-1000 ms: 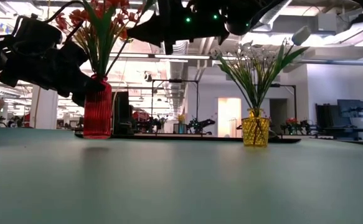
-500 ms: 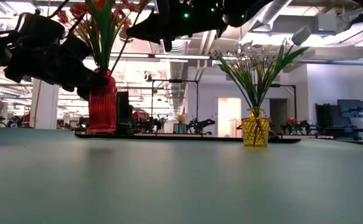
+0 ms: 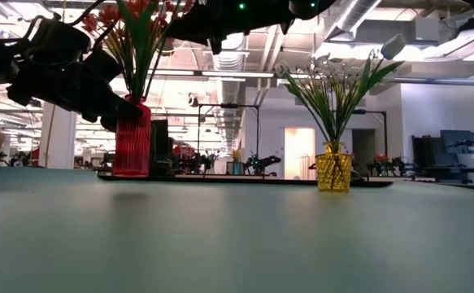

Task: Sort flowers into vase by color
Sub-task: Put the dark red flower into the red flower vase

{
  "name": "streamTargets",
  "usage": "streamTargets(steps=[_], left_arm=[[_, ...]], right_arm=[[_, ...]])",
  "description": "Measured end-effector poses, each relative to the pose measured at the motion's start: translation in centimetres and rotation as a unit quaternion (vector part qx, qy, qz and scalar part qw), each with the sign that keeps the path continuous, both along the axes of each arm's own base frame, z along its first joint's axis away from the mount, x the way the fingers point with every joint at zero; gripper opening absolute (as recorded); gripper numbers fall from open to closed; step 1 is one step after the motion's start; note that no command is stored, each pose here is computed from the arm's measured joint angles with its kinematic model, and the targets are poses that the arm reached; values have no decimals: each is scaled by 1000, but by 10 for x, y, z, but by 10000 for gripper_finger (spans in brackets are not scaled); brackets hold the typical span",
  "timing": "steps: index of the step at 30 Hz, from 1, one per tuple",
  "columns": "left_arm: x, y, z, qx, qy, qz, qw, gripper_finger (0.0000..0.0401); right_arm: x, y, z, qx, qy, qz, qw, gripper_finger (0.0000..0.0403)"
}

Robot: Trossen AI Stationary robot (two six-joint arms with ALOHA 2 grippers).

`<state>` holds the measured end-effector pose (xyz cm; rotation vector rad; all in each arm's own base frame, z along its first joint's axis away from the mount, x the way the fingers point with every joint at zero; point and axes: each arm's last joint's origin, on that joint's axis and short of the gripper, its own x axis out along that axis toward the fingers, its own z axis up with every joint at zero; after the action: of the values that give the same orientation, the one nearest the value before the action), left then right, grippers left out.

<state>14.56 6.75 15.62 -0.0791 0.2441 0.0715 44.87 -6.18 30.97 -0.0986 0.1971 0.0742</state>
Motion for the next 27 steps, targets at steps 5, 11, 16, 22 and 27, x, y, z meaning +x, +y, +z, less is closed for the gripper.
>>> streamTargets(steps=[5,11,16,22,27], left_arm=[[0,0,0,-1,2,0,1000,224],[0,0,0,-2,2,0,1000,224],[0,0,0,-11,-2,-1,1000,224],[0,0,0,-31,-3,8,999,225],[0,0,0,-36,-4,10,999,225]], right_arm=[[1,1,4,-8,-6,3,1000,24],[1,1,4,-8,-3,2,1000,24],[2,2,0,-13,8,1,1000,24],[3,11,-1,-50,7,16,999,24],[5,20,1,-76,-5,31,997,24]])
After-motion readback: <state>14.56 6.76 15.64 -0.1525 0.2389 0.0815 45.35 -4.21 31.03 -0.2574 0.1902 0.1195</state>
